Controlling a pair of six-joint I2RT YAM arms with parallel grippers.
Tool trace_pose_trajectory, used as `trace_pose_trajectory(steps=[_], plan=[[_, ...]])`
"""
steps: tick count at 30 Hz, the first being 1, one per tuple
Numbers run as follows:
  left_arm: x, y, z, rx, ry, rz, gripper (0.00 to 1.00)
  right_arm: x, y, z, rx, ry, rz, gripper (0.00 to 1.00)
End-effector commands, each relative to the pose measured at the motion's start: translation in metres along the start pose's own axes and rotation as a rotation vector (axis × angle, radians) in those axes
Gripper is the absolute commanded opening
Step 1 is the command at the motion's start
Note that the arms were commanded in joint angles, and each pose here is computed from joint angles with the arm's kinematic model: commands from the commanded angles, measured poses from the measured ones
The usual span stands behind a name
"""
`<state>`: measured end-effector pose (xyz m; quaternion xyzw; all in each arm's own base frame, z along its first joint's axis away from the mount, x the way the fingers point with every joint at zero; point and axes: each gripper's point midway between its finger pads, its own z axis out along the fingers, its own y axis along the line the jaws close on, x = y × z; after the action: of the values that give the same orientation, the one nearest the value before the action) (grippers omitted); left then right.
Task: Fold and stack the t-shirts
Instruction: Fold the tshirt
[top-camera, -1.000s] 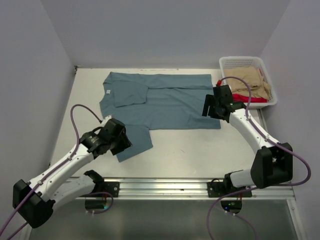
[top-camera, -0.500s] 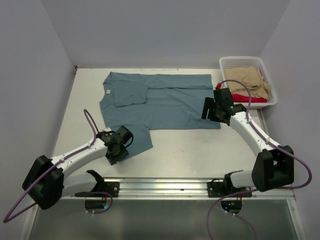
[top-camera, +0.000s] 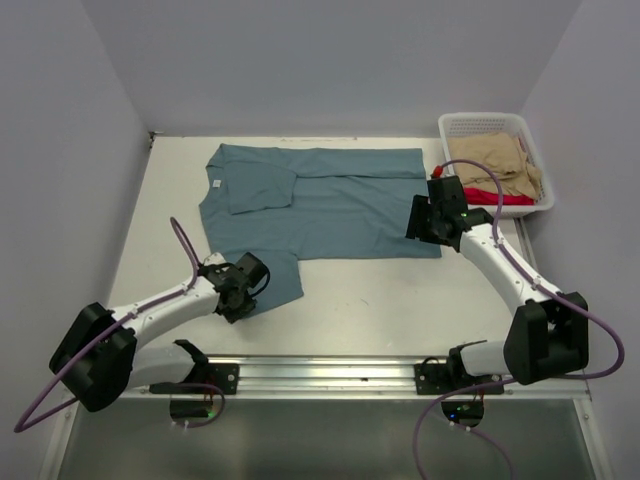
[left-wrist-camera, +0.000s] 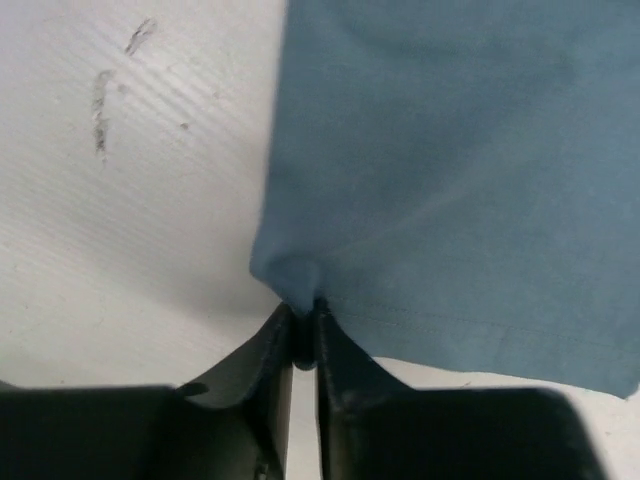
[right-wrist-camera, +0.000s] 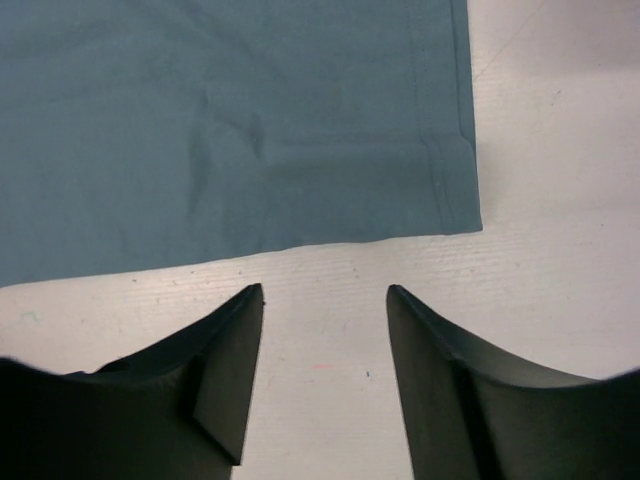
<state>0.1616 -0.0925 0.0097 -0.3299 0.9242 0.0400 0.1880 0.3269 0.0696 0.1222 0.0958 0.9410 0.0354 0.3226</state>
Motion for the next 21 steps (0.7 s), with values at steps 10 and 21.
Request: trace_pose_trajectory(steps=[10,21], plan=[[-0.017,-0.032,-0.032,0.17,-0.034,-0.052,0.0,0.002,-0.036,0.0,0.215,-0.026,0.062,0.65],[-0.052,-0.068,-0.091,0.36,-0.118,-0.013,0.0,0.052,-0.068,0.047,0.361,0.1,0.21,0.7]])
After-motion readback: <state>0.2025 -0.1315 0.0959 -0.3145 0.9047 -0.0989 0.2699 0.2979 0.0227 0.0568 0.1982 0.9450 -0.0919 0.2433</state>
